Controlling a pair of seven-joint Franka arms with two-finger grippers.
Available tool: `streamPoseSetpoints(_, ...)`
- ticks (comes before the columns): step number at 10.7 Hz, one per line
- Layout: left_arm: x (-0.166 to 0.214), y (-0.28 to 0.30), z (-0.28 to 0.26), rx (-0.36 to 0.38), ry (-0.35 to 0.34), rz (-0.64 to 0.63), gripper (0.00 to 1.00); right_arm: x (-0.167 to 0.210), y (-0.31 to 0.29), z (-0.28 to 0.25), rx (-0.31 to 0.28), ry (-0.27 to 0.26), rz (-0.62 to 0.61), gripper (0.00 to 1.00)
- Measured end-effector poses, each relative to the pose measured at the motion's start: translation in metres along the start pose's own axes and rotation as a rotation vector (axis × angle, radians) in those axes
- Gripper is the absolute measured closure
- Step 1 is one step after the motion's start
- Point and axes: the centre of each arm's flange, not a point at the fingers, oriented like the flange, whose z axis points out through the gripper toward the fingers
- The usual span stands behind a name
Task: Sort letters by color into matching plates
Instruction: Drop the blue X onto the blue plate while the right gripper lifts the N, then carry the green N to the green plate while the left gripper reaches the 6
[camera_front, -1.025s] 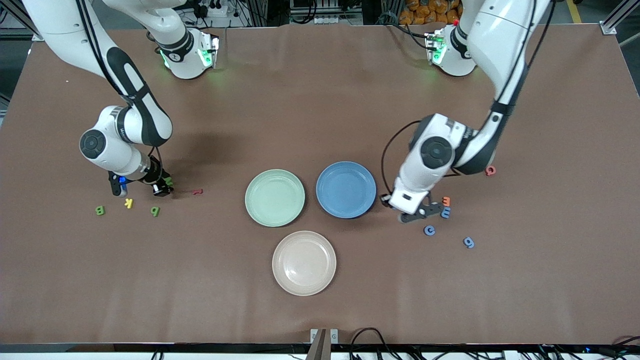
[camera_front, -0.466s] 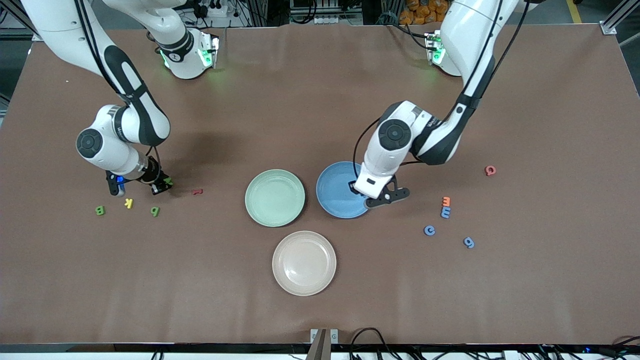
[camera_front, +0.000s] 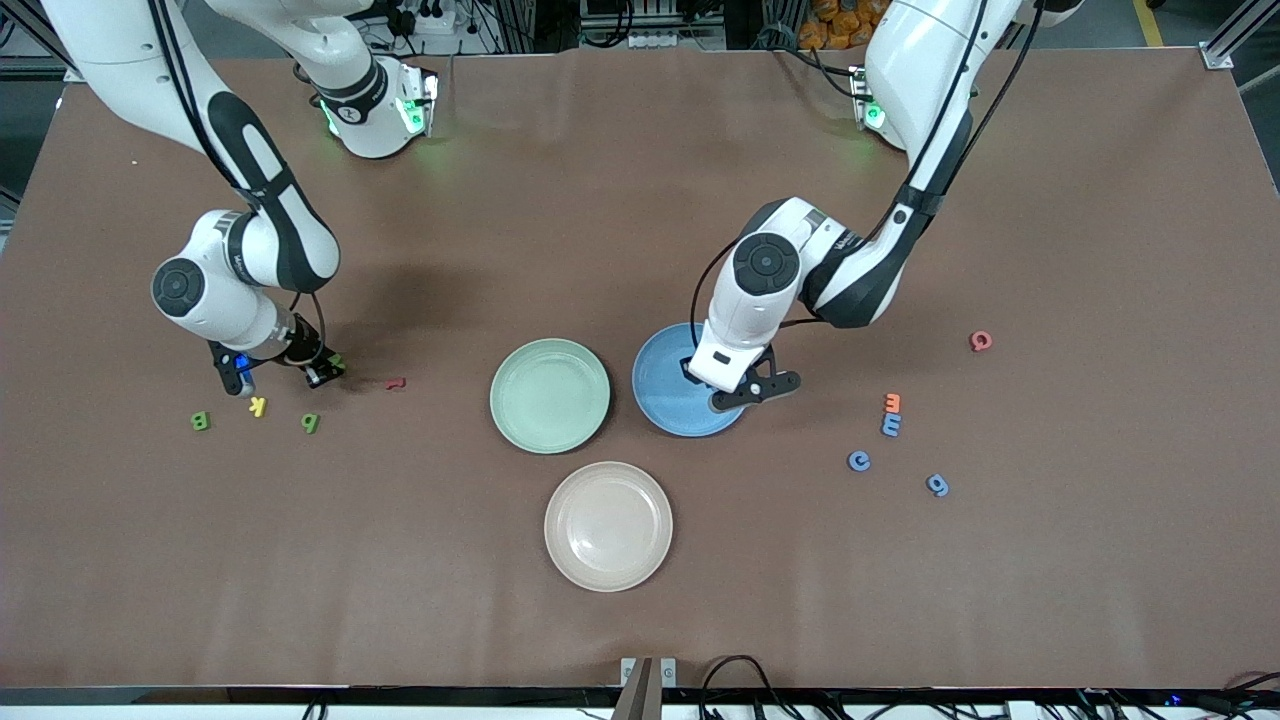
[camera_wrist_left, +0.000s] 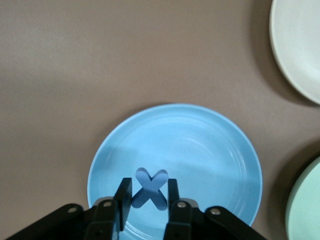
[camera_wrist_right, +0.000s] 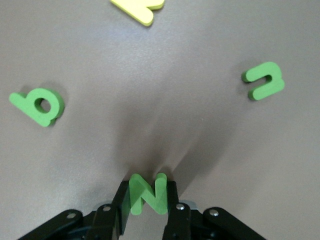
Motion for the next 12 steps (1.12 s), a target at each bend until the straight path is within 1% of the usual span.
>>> streamPoseSetpoints(2,0.004,-0.002,-0.001,0.009,-0.002,-0.005,0.39,0.001,-0.004,-0.004,-0.010,-0.012,-0.096,0.67)
streamPoseSetpoints(3,0.003,-0.002,-0.001,0.017,-0.002,0.000,0.26,0.003,-0.011,-0.010,-0.007,-0.015,-0.135,0.67)
streamPoseSetpoints(4,0.004,-0.002,-0.002,0.021,0.002,0.005,0.15,0.005,-0.021,-0.018,0.000,-0.015,-0.169,0.67)
streamPoseSetpoints(5,0.006,-0.004,-0.002,0.025,0.005,0.005,0.01,0.006,-0.032,-0.029,0.004,-0.019,-0.197,0.67)
streamPoseSetpoints(7,0.015,-0.010,-0.003,0.039,0.022,0.012,0.00,0.008,-0.050,-0.048,-0.008,-0.031,-0.252,0.67)
streamPoseSetpoints(8,0.025,-0.017,-0.003,0.045,0.029,0.024,0.00,0.005,-0.058,-0.056,-0.029,-0.027,-0.297,0.67)
streamPoseSetpoints(10,0.054,-0.042,-0.006,0.055,0.032,0.063,0.00,-0.007,-0.077,-0.070,-0.082,0.008,-0.416,0.67)
streamPoseSetpoints(12,0.073,-0.059,-0.008,0.060,0.031,0.079,0.00,-0.020,-0.094,-0.082,-0.079,0.028,-0.548,0.67)
